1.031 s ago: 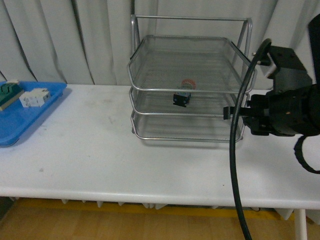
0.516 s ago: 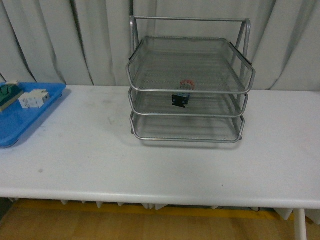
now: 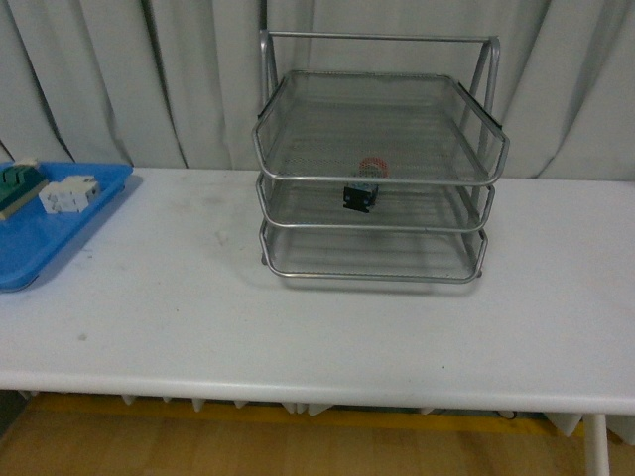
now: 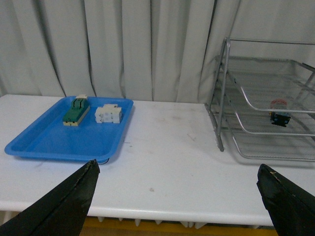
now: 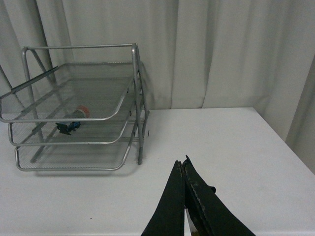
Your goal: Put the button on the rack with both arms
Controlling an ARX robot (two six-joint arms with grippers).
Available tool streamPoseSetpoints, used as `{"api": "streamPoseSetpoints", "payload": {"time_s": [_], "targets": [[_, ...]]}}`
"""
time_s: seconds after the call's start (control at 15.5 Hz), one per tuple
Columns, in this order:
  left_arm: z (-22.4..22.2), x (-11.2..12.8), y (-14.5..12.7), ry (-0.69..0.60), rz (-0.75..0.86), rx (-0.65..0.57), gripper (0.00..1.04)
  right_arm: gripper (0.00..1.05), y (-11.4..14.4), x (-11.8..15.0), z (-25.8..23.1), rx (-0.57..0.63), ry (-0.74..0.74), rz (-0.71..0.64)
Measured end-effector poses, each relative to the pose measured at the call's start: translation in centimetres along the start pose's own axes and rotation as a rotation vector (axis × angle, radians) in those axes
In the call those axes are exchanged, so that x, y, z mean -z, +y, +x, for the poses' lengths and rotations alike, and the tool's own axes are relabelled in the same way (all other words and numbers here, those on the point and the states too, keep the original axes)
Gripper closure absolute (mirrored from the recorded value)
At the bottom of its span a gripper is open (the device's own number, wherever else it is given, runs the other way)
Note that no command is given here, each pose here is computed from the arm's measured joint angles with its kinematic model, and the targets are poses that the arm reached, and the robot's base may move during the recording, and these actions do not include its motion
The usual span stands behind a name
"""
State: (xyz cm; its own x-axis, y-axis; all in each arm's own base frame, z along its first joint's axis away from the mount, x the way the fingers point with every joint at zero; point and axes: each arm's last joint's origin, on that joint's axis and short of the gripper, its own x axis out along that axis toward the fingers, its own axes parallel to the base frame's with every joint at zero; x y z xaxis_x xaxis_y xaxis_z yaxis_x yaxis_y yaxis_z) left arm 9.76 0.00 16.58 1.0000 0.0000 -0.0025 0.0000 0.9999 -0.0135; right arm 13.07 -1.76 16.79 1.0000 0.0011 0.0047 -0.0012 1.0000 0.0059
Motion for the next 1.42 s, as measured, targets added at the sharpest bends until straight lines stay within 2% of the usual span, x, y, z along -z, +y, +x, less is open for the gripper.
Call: {"api": "streamPoseSetpoints", "payload": {"time_s": [0.26,0.32,1.42], "targets": [[0.0,0.0,0.0,0.000,0.000,0.000,0.07,1.03,1.5,-0.2,-1.0,0.010,-0.005,0.001],[0.0,0.0,0.0,0.000,0.000,0.000,0.07,1.03,1.9,-0.3,-1.2,-0.025,-0.016,-0.002],[0.0,0.0,0.0,0.000,0.000,-0.001,0.07,1.03,1.8,0.2,-3.3,0.002,0.008,-0.003]]}}
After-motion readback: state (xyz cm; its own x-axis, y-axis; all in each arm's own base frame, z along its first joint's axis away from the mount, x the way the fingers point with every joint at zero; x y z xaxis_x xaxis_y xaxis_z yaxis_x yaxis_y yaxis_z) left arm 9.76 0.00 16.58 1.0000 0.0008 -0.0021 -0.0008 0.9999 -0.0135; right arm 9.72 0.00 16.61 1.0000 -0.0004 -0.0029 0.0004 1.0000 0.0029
